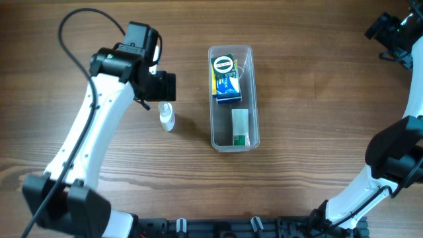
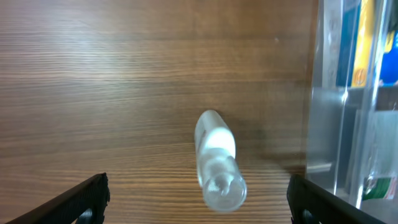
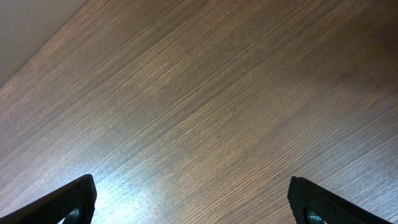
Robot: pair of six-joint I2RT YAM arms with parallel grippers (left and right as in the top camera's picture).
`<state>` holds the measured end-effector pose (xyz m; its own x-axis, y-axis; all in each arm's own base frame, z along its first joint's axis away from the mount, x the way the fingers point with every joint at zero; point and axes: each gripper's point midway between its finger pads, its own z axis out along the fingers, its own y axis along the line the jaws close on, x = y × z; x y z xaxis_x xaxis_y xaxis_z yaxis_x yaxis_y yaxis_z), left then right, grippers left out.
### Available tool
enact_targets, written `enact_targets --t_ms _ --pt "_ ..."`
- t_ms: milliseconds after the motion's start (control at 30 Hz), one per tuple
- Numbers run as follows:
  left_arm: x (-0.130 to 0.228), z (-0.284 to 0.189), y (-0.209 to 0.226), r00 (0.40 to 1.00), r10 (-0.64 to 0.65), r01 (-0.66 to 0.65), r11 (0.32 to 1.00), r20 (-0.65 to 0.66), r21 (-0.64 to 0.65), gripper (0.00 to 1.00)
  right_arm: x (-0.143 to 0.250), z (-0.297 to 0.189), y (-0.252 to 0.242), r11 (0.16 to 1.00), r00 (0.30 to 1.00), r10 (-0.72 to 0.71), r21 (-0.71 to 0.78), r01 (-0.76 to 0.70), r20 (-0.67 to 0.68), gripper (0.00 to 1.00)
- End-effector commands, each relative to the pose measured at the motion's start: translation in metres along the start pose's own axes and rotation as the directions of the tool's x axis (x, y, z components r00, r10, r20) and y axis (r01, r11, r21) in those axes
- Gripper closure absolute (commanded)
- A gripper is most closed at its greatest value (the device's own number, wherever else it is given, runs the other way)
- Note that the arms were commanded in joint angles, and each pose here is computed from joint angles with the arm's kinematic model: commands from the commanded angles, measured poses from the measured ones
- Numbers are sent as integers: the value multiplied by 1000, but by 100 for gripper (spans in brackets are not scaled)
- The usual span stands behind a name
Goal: Pack container
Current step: 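Lower the left gripper onto the white Calamine bottle and grasp it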
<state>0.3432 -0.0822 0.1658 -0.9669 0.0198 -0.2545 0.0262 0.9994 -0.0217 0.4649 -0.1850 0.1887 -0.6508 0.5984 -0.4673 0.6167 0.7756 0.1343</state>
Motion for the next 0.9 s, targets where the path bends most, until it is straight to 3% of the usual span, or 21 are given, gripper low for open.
enact_targets --t_ms 0,100,433,867 --pt "8 28 -8 992 86 -83 996 -92 42 8 0 5 -1 1000 1000 10 11 -10 -4 0" --pt "14 47 -14 976 156 -145 986 -153 81 8 1 5 -1 1000 1000 10 11 -10 -4 0" --pt "41 78 -9 933 151 -136 988 -327 66 8 0 5 -1 1000 1000 10 11 -10 -4 0" --pt "46 78 -13 926 146 -123 989 -349 87 11 0 5 -1 1000 1000 11 11 -11 -4 0"
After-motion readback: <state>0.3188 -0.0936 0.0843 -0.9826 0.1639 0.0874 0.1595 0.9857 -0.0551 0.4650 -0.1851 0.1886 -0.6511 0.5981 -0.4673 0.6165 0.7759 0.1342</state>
